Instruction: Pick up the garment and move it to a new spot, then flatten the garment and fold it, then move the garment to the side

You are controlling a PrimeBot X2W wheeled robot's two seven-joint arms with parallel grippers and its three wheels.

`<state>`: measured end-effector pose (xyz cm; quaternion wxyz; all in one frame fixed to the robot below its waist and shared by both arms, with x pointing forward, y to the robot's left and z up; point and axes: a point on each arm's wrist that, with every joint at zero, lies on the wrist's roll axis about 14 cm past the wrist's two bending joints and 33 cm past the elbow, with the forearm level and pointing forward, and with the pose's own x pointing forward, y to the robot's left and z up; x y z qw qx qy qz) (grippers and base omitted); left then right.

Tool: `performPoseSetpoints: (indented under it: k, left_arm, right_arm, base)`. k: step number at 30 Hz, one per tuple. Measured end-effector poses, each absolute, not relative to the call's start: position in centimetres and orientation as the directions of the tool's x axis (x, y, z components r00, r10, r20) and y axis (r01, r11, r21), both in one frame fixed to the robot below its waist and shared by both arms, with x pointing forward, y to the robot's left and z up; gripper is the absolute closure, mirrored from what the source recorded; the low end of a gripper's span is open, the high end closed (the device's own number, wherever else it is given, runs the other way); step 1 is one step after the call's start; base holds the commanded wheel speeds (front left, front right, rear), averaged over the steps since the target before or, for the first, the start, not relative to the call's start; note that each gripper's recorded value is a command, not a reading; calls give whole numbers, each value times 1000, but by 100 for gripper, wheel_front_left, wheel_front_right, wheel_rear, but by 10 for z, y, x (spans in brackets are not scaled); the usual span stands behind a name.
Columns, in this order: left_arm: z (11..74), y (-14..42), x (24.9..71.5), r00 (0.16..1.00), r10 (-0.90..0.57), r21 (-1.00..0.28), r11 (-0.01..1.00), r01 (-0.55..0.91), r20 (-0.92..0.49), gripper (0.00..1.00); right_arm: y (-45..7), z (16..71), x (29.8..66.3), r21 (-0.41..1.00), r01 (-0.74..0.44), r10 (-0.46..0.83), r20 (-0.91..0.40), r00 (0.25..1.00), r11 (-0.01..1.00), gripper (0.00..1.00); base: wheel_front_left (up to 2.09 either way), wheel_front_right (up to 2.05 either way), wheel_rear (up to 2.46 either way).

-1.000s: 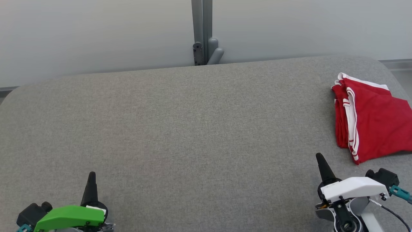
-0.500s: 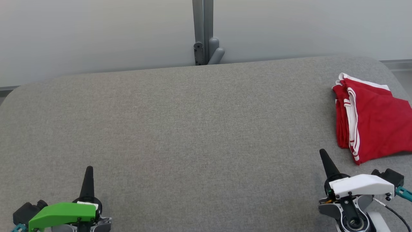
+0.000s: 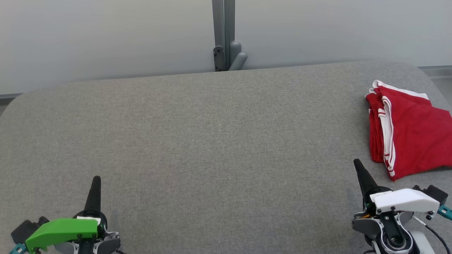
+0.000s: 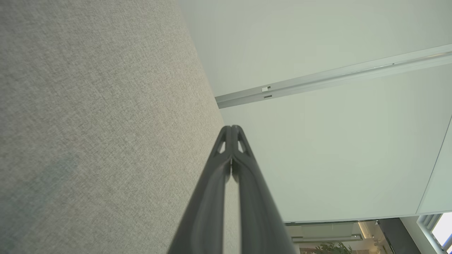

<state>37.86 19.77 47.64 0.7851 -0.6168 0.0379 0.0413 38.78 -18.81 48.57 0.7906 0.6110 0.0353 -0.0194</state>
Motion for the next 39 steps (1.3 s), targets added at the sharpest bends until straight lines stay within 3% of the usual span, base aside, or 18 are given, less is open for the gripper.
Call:
performPoseSetpoints:
  k: [39]
  left_arm:
    - [503, 203, 386, 1000, 11, -1000, -7, -13, -13, 100]
  right_arm:
    - [-196, 507, 392, 1000, 3, 11, -3, 1000, -3, 100]
  base:
    - [0, 0, 0]
